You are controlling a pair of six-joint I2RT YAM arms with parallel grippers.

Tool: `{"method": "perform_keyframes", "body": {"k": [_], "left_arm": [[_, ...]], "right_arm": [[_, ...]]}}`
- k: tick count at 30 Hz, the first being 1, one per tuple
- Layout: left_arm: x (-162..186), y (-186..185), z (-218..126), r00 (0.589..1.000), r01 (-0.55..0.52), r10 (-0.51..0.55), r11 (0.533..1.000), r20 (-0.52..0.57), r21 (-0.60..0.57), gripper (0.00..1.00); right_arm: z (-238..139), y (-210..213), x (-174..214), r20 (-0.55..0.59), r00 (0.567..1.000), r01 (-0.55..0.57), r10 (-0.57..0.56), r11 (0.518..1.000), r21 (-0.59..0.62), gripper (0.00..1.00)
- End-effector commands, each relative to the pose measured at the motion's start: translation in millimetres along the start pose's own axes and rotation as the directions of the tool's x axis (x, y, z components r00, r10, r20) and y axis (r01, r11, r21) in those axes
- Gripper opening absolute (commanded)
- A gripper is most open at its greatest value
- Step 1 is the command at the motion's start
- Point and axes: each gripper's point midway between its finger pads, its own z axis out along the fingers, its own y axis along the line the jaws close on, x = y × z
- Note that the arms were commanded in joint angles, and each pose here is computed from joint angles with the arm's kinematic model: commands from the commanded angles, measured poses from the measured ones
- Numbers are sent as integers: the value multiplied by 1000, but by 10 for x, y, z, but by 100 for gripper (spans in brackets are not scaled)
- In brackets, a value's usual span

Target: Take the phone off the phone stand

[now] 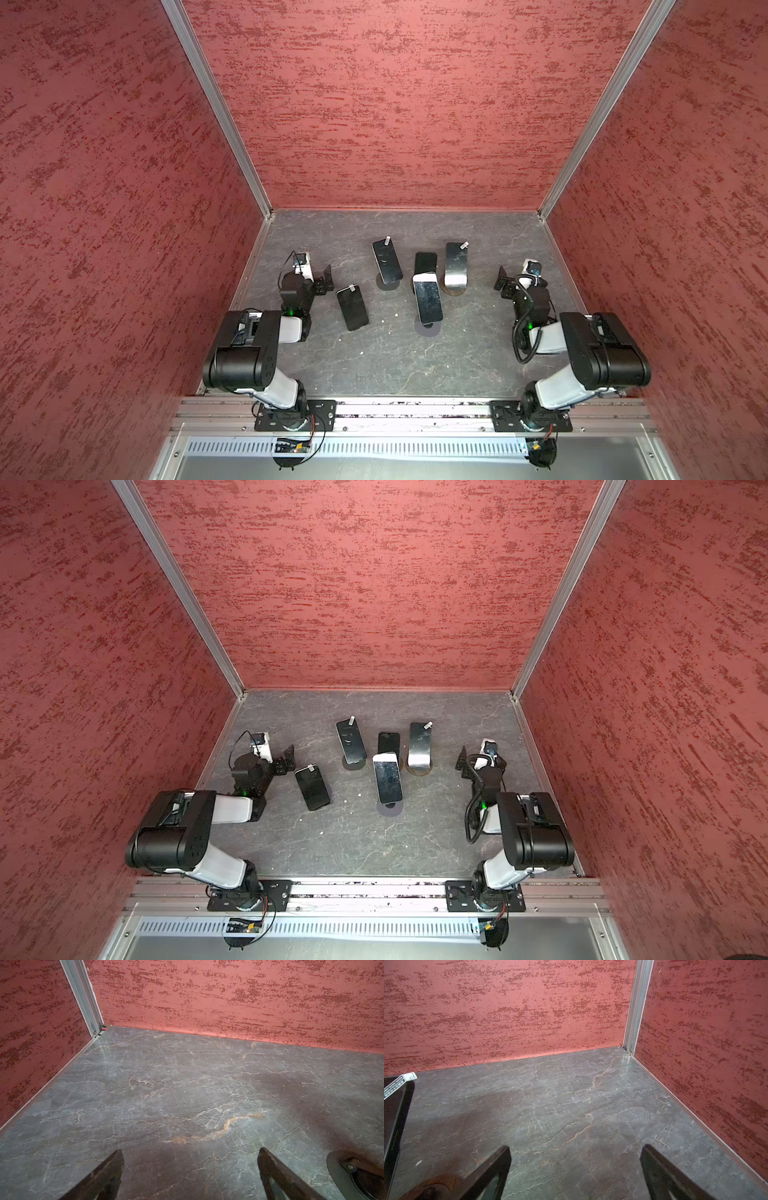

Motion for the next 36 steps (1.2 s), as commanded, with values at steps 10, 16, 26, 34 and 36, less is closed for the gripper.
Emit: {"method": "perform_keyframes", "body": {"k": [10,16,26,34,36], "left_arm": [[-99,1,18,1000,-10,10,1000,22,4,100],[-95,2,17,1000,-10,10,1000,21,4,99],[-93,8,14,1000,-4,3,1000,20,11,100],[-223,35,-173,996,-1,3,1000,90,-24,100],[-306,92,-259,996,24,-19,998,83,-60,99]], "right_arm": [[37,22,-137,37,999,5,-5,1000,-13,99],[37,23,-137,37,999,5,-4,1000,-13,99],[37,22,-130,34,999,5,-4,1000,-13,99],[24,-50,-254,39,999,-14,13,999,34,99],[28,-64,-350,25,1000,-20,19,999,49,99]]}}
